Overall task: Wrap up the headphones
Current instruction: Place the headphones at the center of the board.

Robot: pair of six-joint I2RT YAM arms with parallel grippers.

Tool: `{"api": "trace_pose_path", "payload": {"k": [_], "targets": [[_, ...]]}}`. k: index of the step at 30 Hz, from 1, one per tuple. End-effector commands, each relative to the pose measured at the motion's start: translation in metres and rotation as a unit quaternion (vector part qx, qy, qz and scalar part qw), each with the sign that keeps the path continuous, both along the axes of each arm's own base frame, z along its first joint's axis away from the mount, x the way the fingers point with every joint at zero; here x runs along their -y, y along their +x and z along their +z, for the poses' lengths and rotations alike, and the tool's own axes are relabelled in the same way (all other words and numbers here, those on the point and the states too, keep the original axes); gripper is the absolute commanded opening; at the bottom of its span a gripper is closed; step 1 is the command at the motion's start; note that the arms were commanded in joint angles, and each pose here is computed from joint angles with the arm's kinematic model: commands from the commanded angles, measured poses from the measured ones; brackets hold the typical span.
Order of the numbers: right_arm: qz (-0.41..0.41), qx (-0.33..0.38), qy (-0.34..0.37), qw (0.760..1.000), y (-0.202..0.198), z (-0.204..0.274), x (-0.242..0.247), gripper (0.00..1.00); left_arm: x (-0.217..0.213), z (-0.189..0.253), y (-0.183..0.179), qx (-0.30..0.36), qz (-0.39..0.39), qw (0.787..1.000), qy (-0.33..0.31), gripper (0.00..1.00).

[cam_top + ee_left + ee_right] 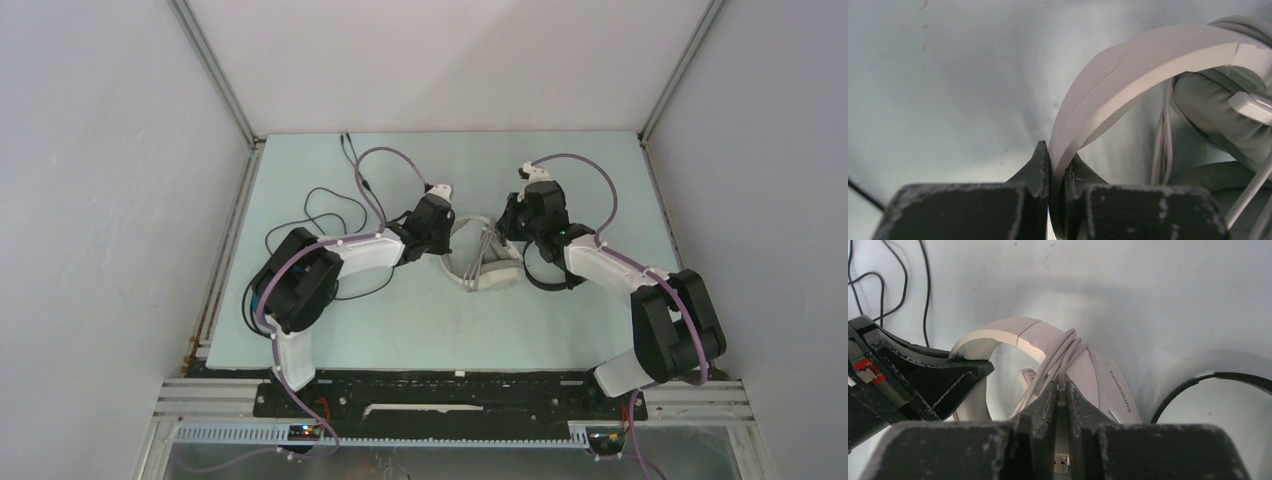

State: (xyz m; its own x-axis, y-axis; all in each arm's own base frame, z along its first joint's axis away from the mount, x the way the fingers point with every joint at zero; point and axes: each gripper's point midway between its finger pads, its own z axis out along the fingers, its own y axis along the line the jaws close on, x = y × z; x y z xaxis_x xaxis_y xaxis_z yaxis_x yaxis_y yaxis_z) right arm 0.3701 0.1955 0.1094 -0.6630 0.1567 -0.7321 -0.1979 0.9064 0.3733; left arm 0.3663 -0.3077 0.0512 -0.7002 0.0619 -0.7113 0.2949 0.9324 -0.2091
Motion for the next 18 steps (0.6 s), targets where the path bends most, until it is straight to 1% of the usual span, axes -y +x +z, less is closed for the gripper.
{"api": "trace_pose_path", "payload": {"k": [1, 5, 8, 9, 11, 15, 18], "targets": [[-0.018, -0.088, -0.050, 0.995, -0.028, -0.049, 0.029, 0.14, 0.081, 0.127, 0.042, 0.098, -0.018, 0.971, -0.218, 0.00], [-0.021, -0.088, -0.040, 0.995, -0.025, -0.047, 0.033, 0.14, 0.086, 0.120, 0.041, 0.087, -0.025, 0.972, -0.217, 0.04], [-0.015, -0.089, -0.020, 0.996, -0.026, -0.043, 0.027, 0.14, 0.086, 0.119, 0.041, 0.084, -0.027, 0.972, -0.216, 0.07], [-0.011, -0.091, -0.010, 0.996, -0.027, -0.041, 0.023, 0.14, 0.086, 0.118, 0.040, 0.083, -0.028, 0.972, -0.216, 0.07], [0.000, -0.096, 0.014, 0.995, -0.030, -0.035, 0.015, 0.14, 0.086, 0.117, 0.038, 0.082, -0.029, 0.972, -0.217, 0.01], [0.034, -0.105, 0.076, 0.991, -0.039, -0.017, -0.006, 0.14, 0.084, 0.117, 0.036, 0.087, -0.028, 0.971, -0.220, 0.00], [0.047, -0.110, 0.109, 0.987, -0.045, -0.005, -0.016, 0.14, 0.083, 0.117, 0.037, 0.088, -0.027, 0.972, -0.218, 0.00]]}}
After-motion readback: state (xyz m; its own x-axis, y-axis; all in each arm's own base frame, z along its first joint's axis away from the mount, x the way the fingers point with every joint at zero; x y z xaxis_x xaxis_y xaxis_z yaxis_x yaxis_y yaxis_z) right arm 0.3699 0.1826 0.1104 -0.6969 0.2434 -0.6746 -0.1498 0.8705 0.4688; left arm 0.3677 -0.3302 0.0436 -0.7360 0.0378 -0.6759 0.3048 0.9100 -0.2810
